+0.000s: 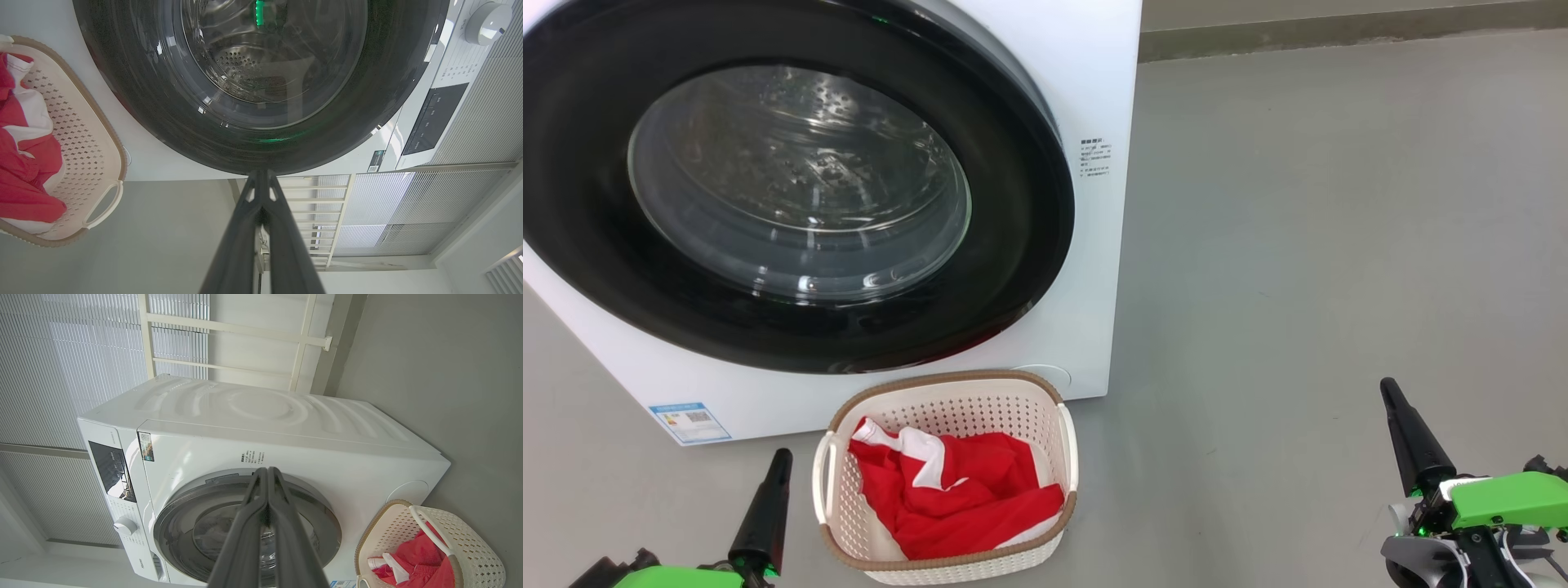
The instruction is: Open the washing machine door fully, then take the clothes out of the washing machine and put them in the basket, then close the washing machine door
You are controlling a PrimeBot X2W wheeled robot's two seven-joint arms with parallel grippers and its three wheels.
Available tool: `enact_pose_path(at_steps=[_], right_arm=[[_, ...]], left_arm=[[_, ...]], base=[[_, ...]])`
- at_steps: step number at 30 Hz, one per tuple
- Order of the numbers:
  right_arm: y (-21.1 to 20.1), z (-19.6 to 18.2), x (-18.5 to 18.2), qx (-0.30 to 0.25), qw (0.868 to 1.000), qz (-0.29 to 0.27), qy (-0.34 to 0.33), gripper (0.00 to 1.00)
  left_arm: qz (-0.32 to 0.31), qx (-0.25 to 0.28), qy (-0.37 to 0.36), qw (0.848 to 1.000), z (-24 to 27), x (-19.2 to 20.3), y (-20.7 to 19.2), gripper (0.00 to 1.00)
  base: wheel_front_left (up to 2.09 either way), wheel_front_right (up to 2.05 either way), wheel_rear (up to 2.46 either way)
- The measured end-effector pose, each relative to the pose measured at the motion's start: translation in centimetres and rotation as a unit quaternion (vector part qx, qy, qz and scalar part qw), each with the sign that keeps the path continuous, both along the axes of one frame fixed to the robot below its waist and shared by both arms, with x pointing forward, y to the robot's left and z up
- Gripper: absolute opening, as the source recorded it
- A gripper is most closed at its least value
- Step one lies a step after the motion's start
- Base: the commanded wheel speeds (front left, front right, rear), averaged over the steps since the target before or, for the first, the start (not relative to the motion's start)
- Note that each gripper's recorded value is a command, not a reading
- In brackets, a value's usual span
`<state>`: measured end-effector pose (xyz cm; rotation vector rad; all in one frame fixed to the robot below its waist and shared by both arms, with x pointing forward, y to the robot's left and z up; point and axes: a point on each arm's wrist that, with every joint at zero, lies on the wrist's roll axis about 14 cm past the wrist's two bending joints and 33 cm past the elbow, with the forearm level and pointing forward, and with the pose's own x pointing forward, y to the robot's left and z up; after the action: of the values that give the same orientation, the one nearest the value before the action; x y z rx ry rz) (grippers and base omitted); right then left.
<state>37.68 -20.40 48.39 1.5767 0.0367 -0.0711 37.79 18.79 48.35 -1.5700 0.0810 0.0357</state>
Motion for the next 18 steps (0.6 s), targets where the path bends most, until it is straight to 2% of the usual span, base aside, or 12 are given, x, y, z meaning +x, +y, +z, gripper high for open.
enact_pose_path(at_steps=[18], right_arm=[[0.01,0.0,0.0,0.0,1.0,0.0,0.0,0.0]], left_arm=[[0.0,0.0,0.0,1.0,0.0,0.0,0.0,0.0]], base=[[0.0,0.0,0.0]])
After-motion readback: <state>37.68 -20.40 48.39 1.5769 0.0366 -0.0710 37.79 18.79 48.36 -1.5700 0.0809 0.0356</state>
